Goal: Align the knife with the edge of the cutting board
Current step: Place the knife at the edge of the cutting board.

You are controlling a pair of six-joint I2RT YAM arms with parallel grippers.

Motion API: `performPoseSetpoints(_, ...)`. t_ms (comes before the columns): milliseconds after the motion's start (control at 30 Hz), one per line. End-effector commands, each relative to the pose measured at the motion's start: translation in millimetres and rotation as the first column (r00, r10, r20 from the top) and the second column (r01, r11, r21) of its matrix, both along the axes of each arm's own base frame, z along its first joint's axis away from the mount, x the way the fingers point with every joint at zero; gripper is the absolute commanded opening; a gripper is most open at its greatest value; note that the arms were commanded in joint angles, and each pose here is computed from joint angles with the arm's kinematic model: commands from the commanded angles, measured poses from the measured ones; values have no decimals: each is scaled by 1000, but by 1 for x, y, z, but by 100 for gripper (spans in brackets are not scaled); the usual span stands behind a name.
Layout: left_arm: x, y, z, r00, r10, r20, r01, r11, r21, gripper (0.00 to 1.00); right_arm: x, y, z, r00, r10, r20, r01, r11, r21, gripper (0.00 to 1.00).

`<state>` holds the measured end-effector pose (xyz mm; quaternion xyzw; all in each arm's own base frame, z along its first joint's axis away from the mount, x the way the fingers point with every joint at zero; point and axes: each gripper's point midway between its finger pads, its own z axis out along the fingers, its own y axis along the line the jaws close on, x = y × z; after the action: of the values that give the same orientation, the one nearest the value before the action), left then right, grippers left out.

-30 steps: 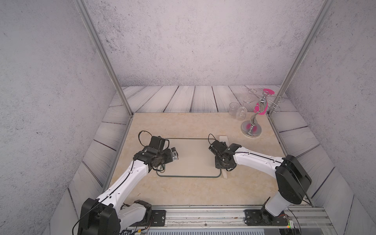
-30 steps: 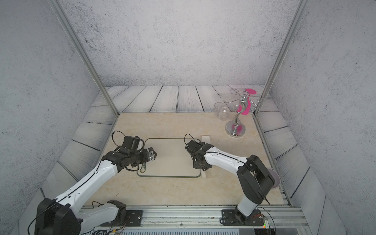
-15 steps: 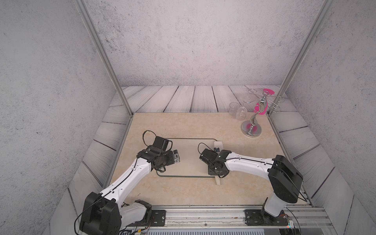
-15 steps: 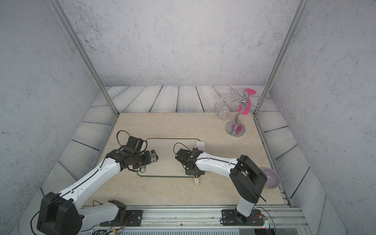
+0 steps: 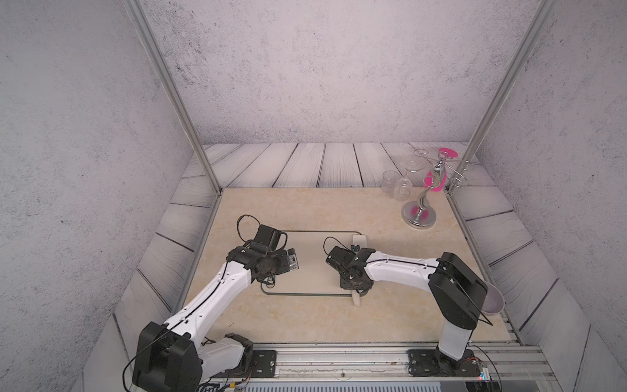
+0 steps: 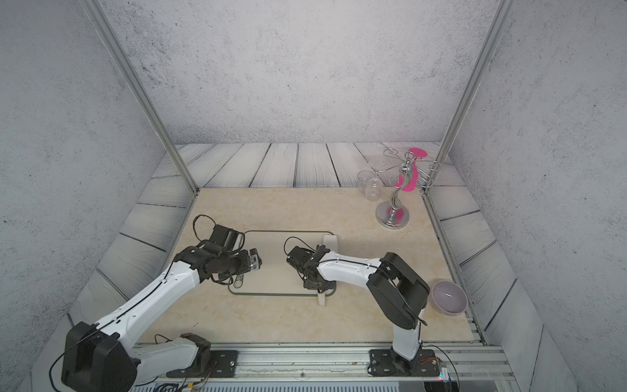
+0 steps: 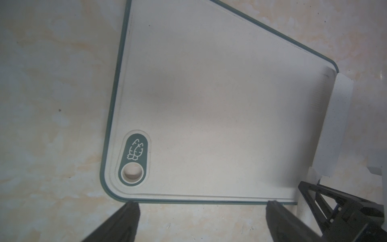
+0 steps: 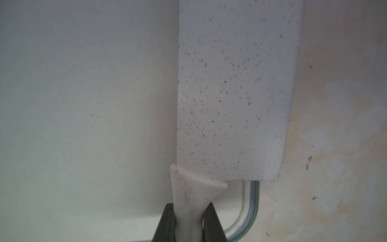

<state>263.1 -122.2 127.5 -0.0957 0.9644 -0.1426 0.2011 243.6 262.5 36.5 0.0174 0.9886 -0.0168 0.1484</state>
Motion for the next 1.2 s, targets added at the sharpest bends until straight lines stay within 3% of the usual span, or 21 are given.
performPoseSetpoints(0, -1, 2, 9, 1000, -2, 8, 1, 1000, 19, 100, 7, 5, 3, 1000, 10, 21, -9, 1000, -15, 9)
performPoseSetpoints(1167, -3, 3, 12, 1000, -5, 12, 4, 1000, 23, 100, 15, 6, -9, 1000, 15, -13, -16, 998, -57, 10)
